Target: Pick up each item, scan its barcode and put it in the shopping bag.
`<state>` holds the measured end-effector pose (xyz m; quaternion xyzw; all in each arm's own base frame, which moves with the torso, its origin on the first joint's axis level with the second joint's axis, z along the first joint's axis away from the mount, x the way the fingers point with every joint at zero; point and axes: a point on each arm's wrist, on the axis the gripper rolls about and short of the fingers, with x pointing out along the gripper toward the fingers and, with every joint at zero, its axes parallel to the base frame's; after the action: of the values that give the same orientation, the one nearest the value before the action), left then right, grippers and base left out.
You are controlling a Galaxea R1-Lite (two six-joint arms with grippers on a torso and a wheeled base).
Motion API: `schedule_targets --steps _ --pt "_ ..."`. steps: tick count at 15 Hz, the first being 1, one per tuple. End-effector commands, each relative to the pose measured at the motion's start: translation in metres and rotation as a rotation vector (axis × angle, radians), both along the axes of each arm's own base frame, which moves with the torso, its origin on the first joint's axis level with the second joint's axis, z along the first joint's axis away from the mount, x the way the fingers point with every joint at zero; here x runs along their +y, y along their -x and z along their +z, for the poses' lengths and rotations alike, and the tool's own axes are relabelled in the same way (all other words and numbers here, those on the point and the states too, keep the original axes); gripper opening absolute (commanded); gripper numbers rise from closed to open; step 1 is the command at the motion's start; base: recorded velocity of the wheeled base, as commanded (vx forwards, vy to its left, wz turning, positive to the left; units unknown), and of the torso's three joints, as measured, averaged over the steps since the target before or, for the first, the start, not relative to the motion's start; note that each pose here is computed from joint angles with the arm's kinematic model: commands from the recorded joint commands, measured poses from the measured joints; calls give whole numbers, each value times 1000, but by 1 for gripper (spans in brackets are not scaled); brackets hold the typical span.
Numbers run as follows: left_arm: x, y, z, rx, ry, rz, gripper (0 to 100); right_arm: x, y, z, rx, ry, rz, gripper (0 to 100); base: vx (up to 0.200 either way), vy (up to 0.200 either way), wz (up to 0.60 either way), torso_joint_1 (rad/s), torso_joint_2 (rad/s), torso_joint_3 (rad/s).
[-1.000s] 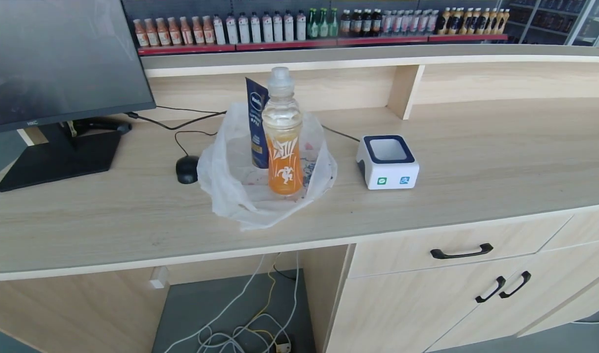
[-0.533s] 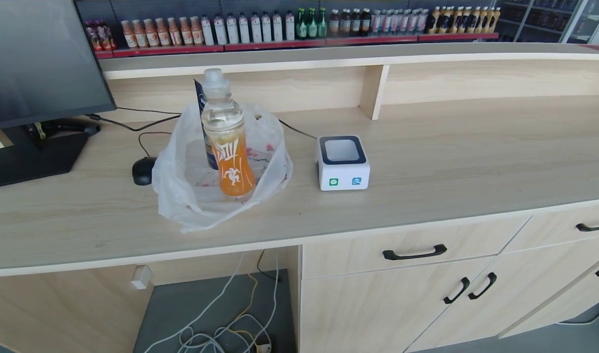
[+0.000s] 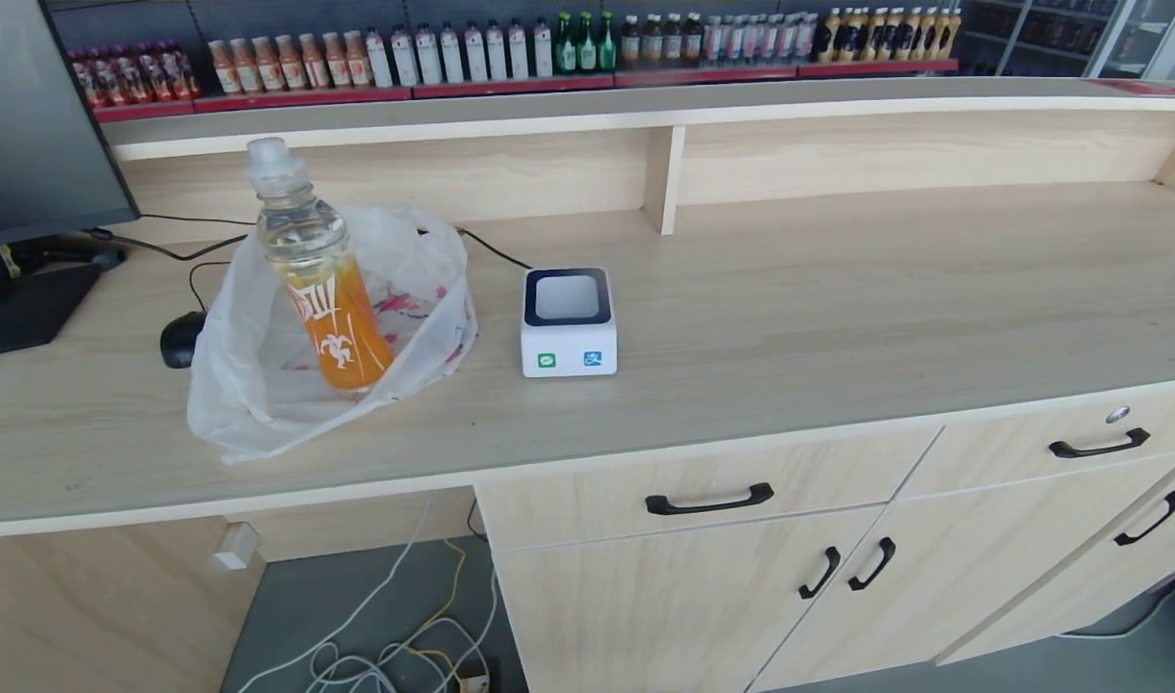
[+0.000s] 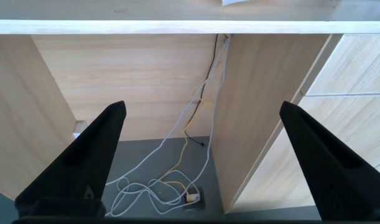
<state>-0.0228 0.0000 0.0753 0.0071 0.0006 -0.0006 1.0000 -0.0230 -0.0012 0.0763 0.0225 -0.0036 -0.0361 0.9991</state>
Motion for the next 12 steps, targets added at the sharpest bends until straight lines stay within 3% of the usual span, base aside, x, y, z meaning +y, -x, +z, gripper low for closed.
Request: schedule_targets --steps 1,6,11,12 --pt "0 0 0 0 0 1 100 0 0 0 1 0 0 100 0 0 0 0 0 0" --pt "0 0 0 0 -1 1 100 0 0 0 2 19 0 100 0 0 0 0 0 0" --pt "0 0 0 0 -1 1 100 0 0 0 3 29 5 100 0 0 600 4 3 1" --pt "0 0 0 0 -1 1 100 0 0 0 3 29 5 100 0 0 0 0 0 0"
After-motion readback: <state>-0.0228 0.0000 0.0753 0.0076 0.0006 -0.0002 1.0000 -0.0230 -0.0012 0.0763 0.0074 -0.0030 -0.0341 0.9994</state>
